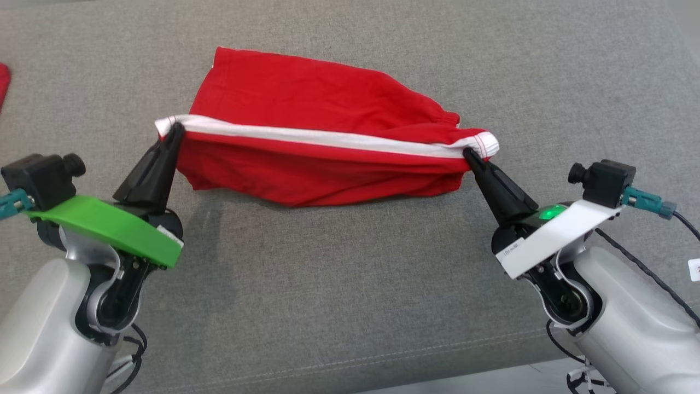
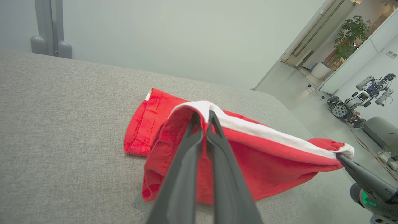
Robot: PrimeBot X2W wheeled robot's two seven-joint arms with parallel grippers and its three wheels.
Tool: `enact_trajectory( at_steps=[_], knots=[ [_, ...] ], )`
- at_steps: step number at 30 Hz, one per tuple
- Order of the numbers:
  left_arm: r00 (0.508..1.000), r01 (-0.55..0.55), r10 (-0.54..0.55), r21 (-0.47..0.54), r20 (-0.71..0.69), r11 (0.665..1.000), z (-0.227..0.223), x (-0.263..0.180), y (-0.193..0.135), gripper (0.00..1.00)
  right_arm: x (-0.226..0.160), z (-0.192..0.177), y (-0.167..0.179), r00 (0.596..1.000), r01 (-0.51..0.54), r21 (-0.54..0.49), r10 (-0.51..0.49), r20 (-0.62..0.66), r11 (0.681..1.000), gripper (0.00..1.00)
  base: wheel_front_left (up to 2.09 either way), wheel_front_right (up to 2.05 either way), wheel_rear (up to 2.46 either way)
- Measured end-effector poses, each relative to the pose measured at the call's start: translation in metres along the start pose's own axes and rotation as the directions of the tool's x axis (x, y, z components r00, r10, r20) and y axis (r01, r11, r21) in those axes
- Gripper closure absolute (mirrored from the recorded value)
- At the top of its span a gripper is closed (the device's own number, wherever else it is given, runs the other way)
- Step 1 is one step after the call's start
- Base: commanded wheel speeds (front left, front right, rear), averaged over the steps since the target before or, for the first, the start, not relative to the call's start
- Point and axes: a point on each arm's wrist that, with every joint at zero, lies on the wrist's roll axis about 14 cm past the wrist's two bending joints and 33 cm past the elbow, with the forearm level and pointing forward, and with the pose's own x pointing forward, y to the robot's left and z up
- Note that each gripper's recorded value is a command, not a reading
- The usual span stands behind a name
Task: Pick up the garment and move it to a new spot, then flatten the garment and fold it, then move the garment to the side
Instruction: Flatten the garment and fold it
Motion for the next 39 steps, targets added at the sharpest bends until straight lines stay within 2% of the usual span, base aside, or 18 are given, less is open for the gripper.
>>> enact_trajectory(
  at_steps=[4, 9, 12, 16, 22, 27, 39],
  knots=[
    [1.000, -0.001, 0.001, -0.009, 0.017, 1.000, 0.003, 0.018, 0.005, 1.00, 0.010, 0.003, -0.010, 1.000, 0.018, -0.006, -0.018, 0.007, 1.000, 1.00, 0.00, 0.00, 0.00],
    [1.000, -0.029, 0.029, 0.039, 0.006, 0.999, -0.001, 0.037, 0.023, 1.00, 0.027, 0.009, -0.017, 0.999, 0.026, 0.003, -0.027, 0.027, 1.000, 1.00, 0.00, 0.00, 0.00],
    [0.999, -0.030, 0.031, 0.102, -0.008, 0.994, -0.003, 0.049, 0.031, 1.00, 0.036, 0.011, -0.022, 0.999, 0.029, -0.005, -0.029, 0.033, 1.000, 1.00, 0.00, 0.00, 0.00],
    [0.999, -0.035, 0.038, 0.126, -0.022, 0.991, -0.008, 0.062, 0.040, 1.00, 0.044, 0.011, -0.028, 0.999, 0.037, -0.011, -0.036, 0.031, 0.999, 1.00, 0.00, 0.00, 0.00],
    [0.997, -0.041, 0.048, 0.118, -0.056, 0.992, -0.025, 0.085, 0.052, 1.00, 0.051, 0.002, -0.046, 0.997, 0.075, -0.027, -0.075, 0.006, 0.997, 1.00, 0.00, 0.00, 0.00],
    [0.995, -0.047, 0.060, 0.166, -0.079, 0.985, -0.036, 0.105, 0.065, 1.00, 0.062, -0.003, -0.055, 0.996, 0.091, -0.031, -0.091, -0.004, 0.995, 1.00, 0.00, 0.00, 0.00],
    [0.992, -0.050, 0.072, 0.198, -0.106, 0.979, -0.056, 0.137, 0.079, 1.00, 0.076, -0.012, -0.073, 0.991, 0.131, -0.043, -0.132, -0.022, 0.990, 1.00, 0.00, 0.00, 0.00]
  ],
)
